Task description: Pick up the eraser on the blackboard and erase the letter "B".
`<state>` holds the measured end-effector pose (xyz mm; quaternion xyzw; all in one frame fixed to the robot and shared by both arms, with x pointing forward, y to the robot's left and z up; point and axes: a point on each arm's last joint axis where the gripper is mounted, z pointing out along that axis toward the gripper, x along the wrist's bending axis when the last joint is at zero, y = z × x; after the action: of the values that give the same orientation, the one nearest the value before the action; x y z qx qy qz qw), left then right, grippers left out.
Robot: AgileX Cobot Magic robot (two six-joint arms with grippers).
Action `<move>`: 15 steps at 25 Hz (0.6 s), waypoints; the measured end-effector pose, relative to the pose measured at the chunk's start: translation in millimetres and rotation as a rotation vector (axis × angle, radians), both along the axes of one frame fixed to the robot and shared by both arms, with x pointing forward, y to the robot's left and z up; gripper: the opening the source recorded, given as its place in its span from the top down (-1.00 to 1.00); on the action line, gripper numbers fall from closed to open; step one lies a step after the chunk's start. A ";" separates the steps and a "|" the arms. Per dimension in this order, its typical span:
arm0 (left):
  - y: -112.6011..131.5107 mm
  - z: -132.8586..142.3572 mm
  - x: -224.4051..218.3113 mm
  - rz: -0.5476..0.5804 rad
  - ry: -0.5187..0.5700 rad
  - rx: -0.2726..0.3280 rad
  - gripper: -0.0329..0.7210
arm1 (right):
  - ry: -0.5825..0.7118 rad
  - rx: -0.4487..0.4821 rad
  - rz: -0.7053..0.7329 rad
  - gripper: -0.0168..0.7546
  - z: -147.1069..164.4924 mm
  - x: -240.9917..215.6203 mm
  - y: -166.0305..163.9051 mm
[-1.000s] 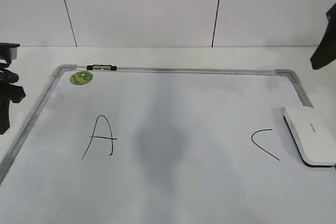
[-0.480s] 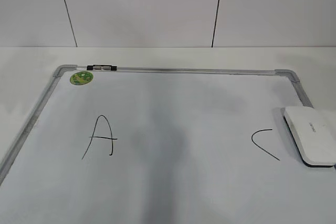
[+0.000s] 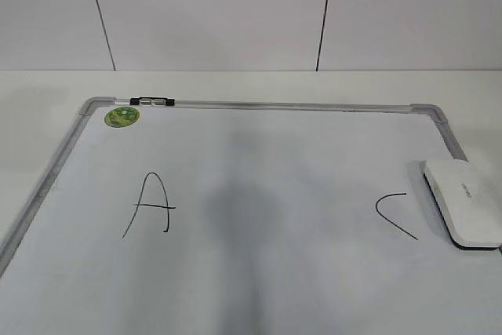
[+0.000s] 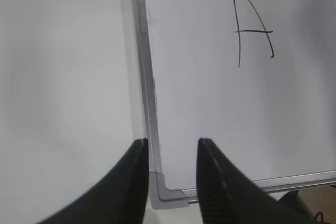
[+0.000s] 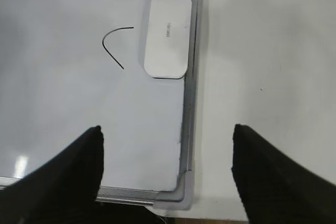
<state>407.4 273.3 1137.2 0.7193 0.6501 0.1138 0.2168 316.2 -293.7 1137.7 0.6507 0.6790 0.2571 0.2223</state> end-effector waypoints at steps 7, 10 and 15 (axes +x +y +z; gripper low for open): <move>12.2 18.5 -59.2 0.017 -0.188 0.050 0.29 | -0.081 -0.047 -0.020 -0.56 -29.1 -40.7 -3.1; 16.8 15.7 -87.9 0.024 -0.260 0.060 0.29 | -0.084 -0.053 -0.021 -0.56 -42.5 -47.4 -3.3; 22.0 -6.4 -127.6 0.032 -0.341 0.063 0.29 | -0.068 -0.066 -0.018 -0.56 -66.7 -49.6 -4.0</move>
<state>279.8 295.3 1130.8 0.6857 0.6114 0.2579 0.2992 266.6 -297.7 1071.1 0.6402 0.6731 0.2547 0.2689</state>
